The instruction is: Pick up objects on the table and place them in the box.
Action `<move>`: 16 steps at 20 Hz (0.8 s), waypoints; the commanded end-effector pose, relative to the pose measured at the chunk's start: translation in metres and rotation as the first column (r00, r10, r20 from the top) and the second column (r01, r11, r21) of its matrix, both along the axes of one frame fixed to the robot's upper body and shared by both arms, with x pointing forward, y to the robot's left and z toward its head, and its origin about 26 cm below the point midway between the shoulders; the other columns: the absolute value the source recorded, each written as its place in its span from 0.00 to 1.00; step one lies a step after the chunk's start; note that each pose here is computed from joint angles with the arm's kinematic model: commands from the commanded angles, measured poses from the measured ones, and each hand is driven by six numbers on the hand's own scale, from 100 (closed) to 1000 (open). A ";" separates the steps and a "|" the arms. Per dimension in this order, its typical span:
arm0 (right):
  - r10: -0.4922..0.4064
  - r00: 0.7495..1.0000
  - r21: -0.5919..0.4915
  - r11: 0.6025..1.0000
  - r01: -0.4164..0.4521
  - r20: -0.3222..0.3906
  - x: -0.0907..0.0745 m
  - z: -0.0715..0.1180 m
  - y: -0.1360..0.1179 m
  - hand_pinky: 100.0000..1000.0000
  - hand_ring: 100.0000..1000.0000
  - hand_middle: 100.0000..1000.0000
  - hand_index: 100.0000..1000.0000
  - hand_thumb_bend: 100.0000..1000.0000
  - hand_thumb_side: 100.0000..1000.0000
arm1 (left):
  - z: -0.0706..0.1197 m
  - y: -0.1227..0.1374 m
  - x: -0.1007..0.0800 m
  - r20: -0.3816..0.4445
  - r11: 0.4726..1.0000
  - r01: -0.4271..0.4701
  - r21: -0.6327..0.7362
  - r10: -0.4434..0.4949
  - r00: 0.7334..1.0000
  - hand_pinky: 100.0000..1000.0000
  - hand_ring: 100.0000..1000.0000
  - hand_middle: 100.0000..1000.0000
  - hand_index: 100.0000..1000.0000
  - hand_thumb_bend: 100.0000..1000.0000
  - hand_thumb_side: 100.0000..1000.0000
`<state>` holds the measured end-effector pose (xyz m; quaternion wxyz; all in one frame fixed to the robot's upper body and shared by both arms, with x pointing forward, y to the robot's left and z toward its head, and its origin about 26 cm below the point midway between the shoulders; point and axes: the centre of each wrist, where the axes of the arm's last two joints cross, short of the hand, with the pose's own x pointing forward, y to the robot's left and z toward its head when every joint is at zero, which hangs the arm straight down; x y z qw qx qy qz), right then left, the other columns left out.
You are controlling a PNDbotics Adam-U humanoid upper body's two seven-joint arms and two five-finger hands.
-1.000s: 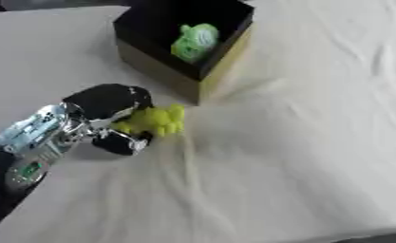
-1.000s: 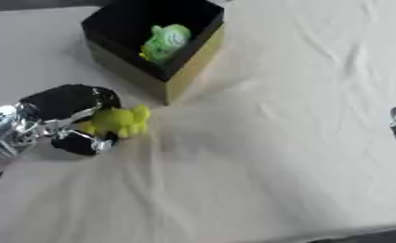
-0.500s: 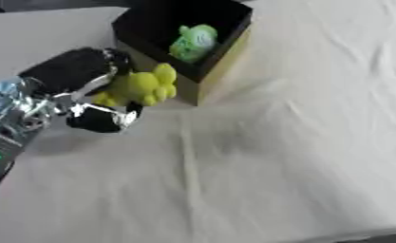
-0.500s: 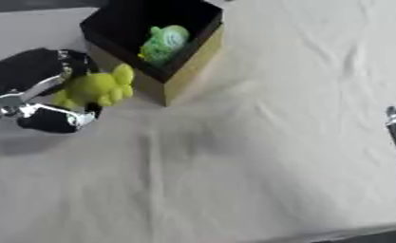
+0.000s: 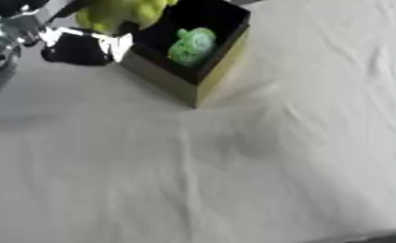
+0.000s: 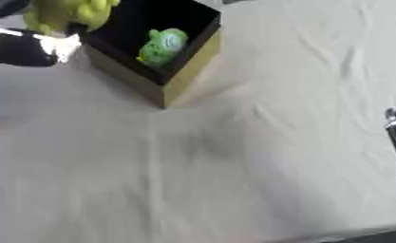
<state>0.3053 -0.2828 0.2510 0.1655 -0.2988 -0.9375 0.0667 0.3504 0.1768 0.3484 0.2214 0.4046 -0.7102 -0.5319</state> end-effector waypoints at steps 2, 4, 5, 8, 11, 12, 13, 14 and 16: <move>0.008 0.999 -0.023 1.000 -0.007 0.044 -0.003 0.013 0.000 0.83 0.67 0.65 0.77 0.00 1.00 | 0.014 -0.007 0.025 0.058 1.000 -0.017 -0.026 0.019 0.998 0.63 0.69 0.68 0.69 0.00 0.41; 0.018 0.998 -0.023 1.000 -0.017 0.052 -0.002 0.015 0.001 0.83 0.67 0.65 0.77 0.00 1.00 | 0.015 -0.012 0.039 0.068 0.999 -0.027 -0.028 0.029 0.997 0.64 0.70 0.68 0.70 0.00 0.41; 0.024 0.998 -0.023 0.999 -0.023 0.057 -0.002 0.016 0.003 0.83 0.67 0.65 0.77 0.00 1.00 | 0.014 -0.014 0.047 0.074 0.999 -0.036 -0.025 0.038 0.997 0.64 0.70 0.68 0.70 0.00 0.42; 0.040 0.997 -0.023 0.999 -0.038 0.070 -0.001 0.020 0.005 0.83 0.67 0.65 0.77 0.00 1.00 | 0.010 -0.016 0.070 0.095 0.997 -0.071 -0.008 0.071 0.993 0.66 0.71 0.68 0.70 0.00 0.42; 0.051 0.996 -0.018 0.999 -0.050 0.076 -0.001 0.022 0.006 0.83 0.67 0.65 0.77 0.00 1.00 | 0.003 -0.015 0.089 0.102 0.994 -0.107 0.003 0.106 0.989 0.66 0.70 0.68 0.70 0.00 0.43; 0.054 0.995 -0.017 0.998 -0.053 0.079 -0.001 0.023 0.007 0.83 0.67 0.65 0.77 0.00 1.00 | 0.000 -0.013 0.095 0.101 0.993 -0.120 0.004 0.119 0.988 0.66 0.70 0.68 0.69 0.00 0.43; 0.057 0.995 -0.017 0.998 -0.056 0.080 -0.001 0.023 0.007 0.83 0.67 0.65 0.77 0.00 1.00 | -0.002 -0.013 0.100 0.100 0.992 -0.129 0.003 0.128 0.987 0.66 0.70 0.68 0.69 0.00 0.43; 0.059 0.995 -0.016 0.998 -0.058 0.082 -0.001 0.024 0.007 0.83 0.67 0.65 0.77 0.00 1.00 | -0.005 -0.012 0.104 0.098 0.991 -0.136 0.003 0.135 0.986 0.65 0.70 0.67 0.69 0.00 0.43; 0.067 0.994 -0.015 0.998 -0.065 0.088 0.000 0.025 0.009 0.83 0.67 0.65 0.77 0.00 1.00 | -0.010 -0.011 0.111 0.093 0.989 -0.150 0.006 0.149 0.984 0.66 0.71 0.68 0.70 0.00 0.42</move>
